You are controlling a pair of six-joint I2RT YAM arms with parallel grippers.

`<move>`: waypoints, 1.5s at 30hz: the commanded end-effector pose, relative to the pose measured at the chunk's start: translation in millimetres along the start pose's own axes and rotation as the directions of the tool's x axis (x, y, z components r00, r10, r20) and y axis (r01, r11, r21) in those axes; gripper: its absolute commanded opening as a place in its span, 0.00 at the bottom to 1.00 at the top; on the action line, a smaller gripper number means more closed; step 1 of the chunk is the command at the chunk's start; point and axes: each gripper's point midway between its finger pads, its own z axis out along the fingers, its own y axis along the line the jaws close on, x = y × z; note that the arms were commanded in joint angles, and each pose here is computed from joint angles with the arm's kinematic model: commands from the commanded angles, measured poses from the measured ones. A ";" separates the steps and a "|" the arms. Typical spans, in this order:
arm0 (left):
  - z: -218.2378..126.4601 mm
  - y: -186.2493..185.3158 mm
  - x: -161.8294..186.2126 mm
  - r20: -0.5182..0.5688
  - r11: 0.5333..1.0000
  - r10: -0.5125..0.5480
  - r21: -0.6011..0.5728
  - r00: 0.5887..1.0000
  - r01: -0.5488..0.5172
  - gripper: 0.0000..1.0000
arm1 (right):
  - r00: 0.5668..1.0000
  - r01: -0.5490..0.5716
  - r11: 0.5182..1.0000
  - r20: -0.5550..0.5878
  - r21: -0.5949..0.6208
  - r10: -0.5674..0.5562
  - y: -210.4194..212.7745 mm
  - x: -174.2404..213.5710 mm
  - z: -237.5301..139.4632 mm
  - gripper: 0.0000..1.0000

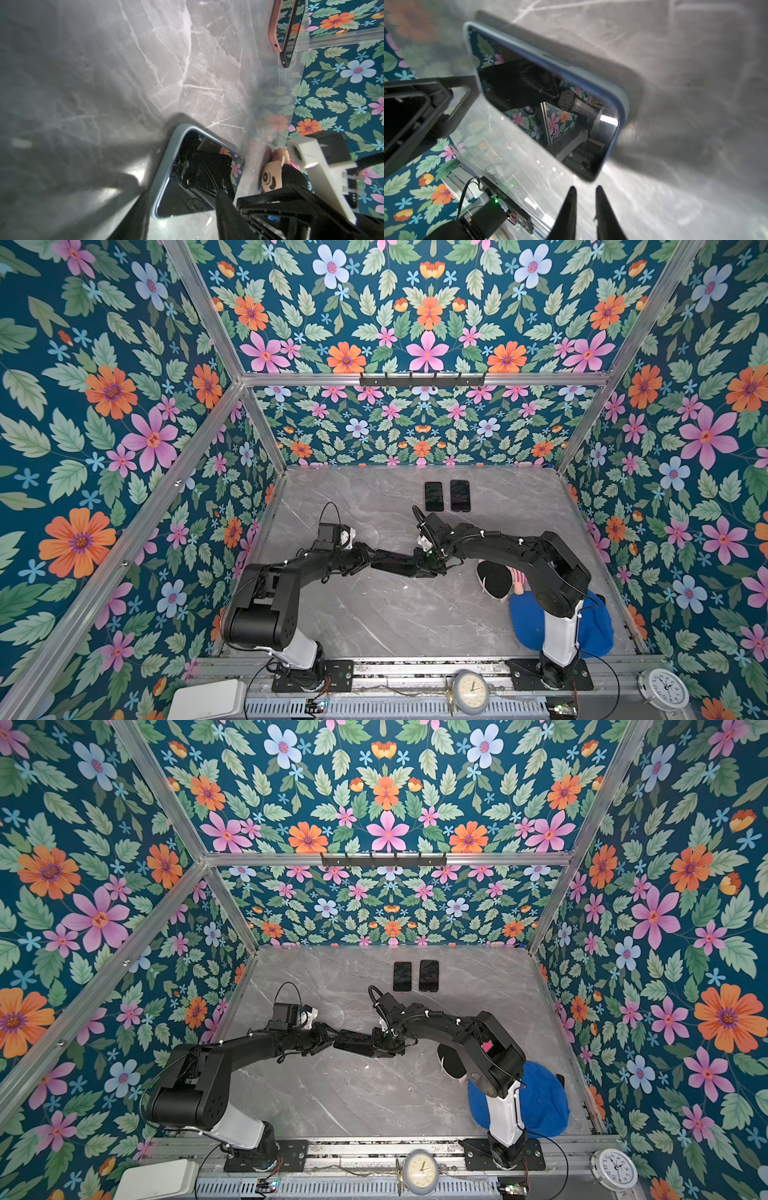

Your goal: Put the phone into the phone case

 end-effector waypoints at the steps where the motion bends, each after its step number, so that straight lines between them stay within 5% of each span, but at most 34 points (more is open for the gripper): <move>1: -5.8 16.6 16.1 -0.019 0.997 -0.022 -0.071 1.000 0.020 0.65 | 0.987 0.135 0.988 0.074 0.077 -0.141 -2.2 -14.0 -20.2 0.30; 6: 1.3 1.4 39.8 -0.039 0.999 -0.036 0.002 0.999 0.036 0.74 | 0.949 0.296 0.951 0.089 0.087 -0.303 6.9 -41.9 -17.5 0.46; 11: 13.3 -2.4 54.4 -0.055 0.999 -0.037 0.008 0.998 0.037 0.72 | 0.930 0.358 0.931 0.057 0.071 -0.362 1.0 -61.1 -1.5 0.58; 20: 36.5 -0.5 42.4 -0.076 1.000 -0.021 -0.001 0.997 0.021 0.58 | 0.926 0.377 0.926 -0.014 0.008 -0.377 -3.2 -51.2 16.8 0.54; 37: 57.6 -13.6 20.3 -0.097 1.000 0.021 0.008 0.995 -0.021 0.31 | 0.961 0.270 0.962 -0.051 -0.050 -0.272 1.5 -8.0 19.4 0.41; 45: 36.2 -15.1 60.0 -0.196 0.995 -0.015 -0.096 0.980 -0.004 0.31 | 0.998 0.058 0.998 -0.021 0.011 -0.058 -10.8 0.0 5.5 0.47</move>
